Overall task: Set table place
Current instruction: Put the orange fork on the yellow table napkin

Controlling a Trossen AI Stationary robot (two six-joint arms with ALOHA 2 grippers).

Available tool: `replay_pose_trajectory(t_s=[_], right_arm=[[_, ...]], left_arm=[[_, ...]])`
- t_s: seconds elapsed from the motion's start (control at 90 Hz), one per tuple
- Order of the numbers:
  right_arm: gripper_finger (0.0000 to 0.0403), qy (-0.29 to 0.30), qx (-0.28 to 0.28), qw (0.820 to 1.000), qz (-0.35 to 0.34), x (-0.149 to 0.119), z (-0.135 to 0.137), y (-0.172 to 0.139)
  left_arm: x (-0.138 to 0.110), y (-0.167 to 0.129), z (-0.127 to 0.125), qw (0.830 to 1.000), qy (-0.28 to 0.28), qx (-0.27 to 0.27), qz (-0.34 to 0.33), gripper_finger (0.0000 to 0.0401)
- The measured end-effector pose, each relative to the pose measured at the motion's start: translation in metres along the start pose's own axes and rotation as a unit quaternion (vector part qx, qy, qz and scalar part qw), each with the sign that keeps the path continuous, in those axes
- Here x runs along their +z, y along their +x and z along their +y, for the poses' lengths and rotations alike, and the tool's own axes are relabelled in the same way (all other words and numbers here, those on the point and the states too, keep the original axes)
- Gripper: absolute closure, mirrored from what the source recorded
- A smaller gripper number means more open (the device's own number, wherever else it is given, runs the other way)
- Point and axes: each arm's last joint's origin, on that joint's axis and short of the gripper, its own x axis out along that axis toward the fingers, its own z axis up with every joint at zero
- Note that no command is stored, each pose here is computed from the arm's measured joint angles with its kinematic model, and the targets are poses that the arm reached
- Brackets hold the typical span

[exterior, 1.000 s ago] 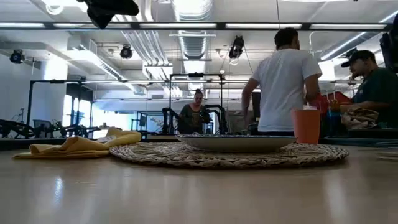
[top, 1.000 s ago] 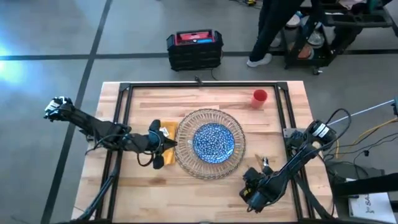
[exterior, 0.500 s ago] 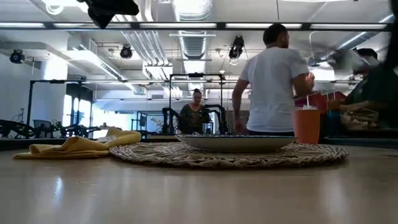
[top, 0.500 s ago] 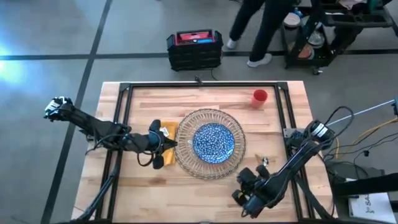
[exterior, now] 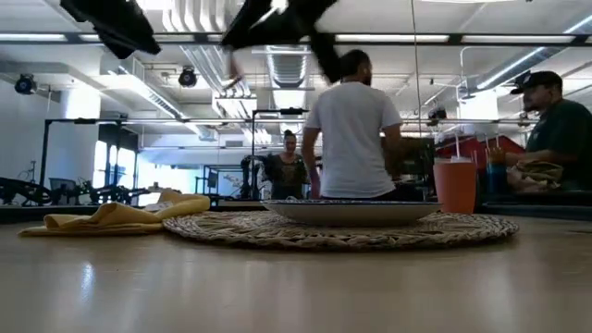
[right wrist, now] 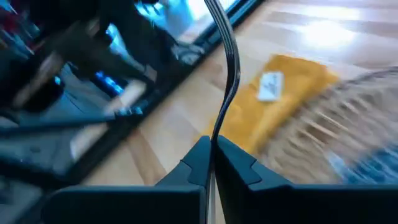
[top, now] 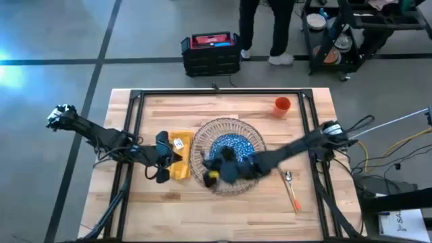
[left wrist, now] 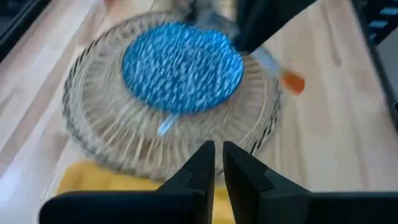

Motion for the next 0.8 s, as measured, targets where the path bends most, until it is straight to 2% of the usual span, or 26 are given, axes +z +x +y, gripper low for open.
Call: replay_pose_trajectory(t_s=[0.133, 0.267, 0.356, 0.5, 0.8], right_arm=[[0.0403, 0.077, 0.003, 0.997, -0.013, 0.000, -0.025, 0.041], [0.0403, 0.148, 0.055, 0.987, -0.032, -0.002, -0.036, 0.079], [0.0403, 0.175, 0.079, 0.981, -0.012, -0.007, -0.038, 0.101], [0.0403, 0.185, 0.088, 0.979, 0.017, -0.015, -0.039, 0.129], [0.0403, 0.171, 0.028, 0.984, 0.041, -0.003, -0.048, 0.153]], left_arm=[[-0.005, 0.000, 0.002, 1.000, 0.007, 0.010, 0.021, 0.0382], [-0.008, 0.002, 0.003, 0.999, 0.017, 0.017, 0.035, 0.0382], [-0.011, 0.004, 0.003, 0.998, 0.020, 0.025, 0.054, 0.0382], [-0.017, 0.006, 0.005, 0.995, 0.002, 0.044, 0.086, 0.0382], [-0.023, 0.006, 0.006, 0.992, -0.023, 0.057, 0.107, 0.0382]])
